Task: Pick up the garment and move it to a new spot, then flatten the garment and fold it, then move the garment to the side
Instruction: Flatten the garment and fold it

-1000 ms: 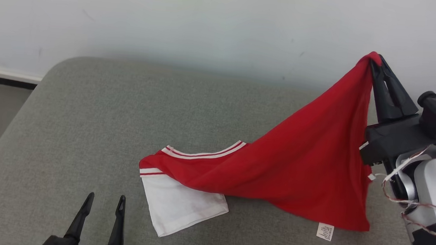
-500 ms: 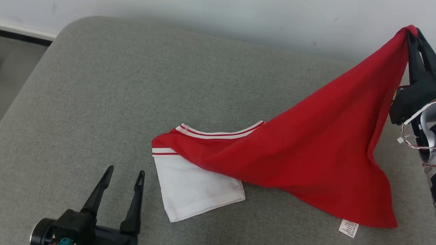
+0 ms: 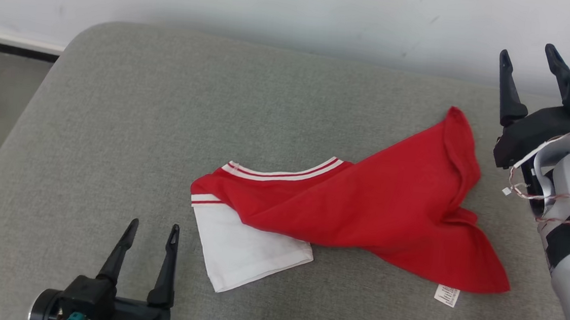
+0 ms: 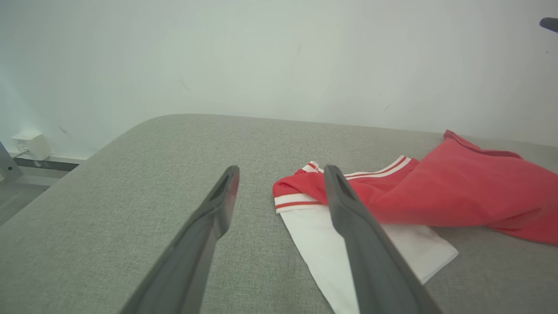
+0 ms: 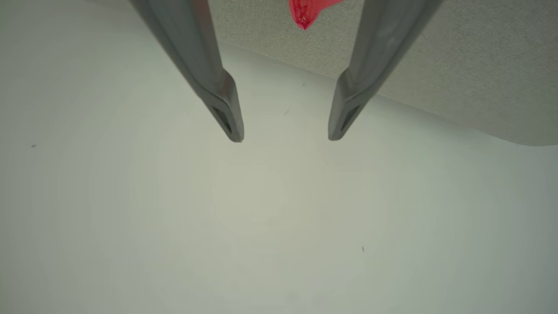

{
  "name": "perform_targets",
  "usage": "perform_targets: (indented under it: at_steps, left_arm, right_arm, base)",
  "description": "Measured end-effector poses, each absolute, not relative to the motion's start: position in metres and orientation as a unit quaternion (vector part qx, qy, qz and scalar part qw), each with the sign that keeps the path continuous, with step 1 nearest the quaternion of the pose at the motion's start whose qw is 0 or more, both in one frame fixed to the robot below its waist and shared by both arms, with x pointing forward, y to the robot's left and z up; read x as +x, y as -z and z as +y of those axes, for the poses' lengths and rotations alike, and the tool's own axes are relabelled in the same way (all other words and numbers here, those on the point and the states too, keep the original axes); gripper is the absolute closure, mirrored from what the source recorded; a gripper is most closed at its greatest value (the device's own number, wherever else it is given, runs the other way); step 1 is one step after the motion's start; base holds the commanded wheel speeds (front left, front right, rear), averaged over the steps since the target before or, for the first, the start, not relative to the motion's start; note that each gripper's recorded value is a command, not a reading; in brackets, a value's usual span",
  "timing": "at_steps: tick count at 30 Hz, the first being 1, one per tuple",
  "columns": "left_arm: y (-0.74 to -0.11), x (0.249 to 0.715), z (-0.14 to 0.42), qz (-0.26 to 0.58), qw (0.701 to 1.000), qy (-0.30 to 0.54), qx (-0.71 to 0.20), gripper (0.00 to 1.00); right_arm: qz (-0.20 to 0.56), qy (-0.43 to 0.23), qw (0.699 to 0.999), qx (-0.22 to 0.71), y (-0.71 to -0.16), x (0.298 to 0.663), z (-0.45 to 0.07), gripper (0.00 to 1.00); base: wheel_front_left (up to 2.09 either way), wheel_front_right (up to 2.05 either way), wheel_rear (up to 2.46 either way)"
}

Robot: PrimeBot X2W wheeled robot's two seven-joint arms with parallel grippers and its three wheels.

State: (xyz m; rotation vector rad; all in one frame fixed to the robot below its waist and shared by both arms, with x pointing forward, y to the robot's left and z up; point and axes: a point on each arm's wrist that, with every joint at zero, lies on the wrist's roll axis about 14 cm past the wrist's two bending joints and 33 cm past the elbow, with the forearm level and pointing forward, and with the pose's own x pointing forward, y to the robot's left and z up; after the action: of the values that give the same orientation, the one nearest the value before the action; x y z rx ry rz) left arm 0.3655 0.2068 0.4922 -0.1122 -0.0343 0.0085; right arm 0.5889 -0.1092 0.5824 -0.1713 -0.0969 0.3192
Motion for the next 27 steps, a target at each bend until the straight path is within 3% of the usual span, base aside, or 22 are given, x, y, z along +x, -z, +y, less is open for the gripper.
perform_targets:
  at_steps: [11, 27]
  left_arm:
    - [-0.505, 0.362, 0.204, -0.037, 0.998, 0.013, -0.044, 0.00]
    - [-0.519, 0.352, 0.195, -0.060, 0.997, 0.030, -0.034, 0.00]
  right_arm:
    - [-0.122, -0.124, 0.985, -0.017, -0.604, 0.517, -0.154, 0.00]
    - [-0.117, -0.044, 0.991, 0.040, -0.564, 0.400, -0.204, 0.00]
  base:
    - [0.00, 0.00, 0.00]
    - [0.00, 0.00, 0.00]
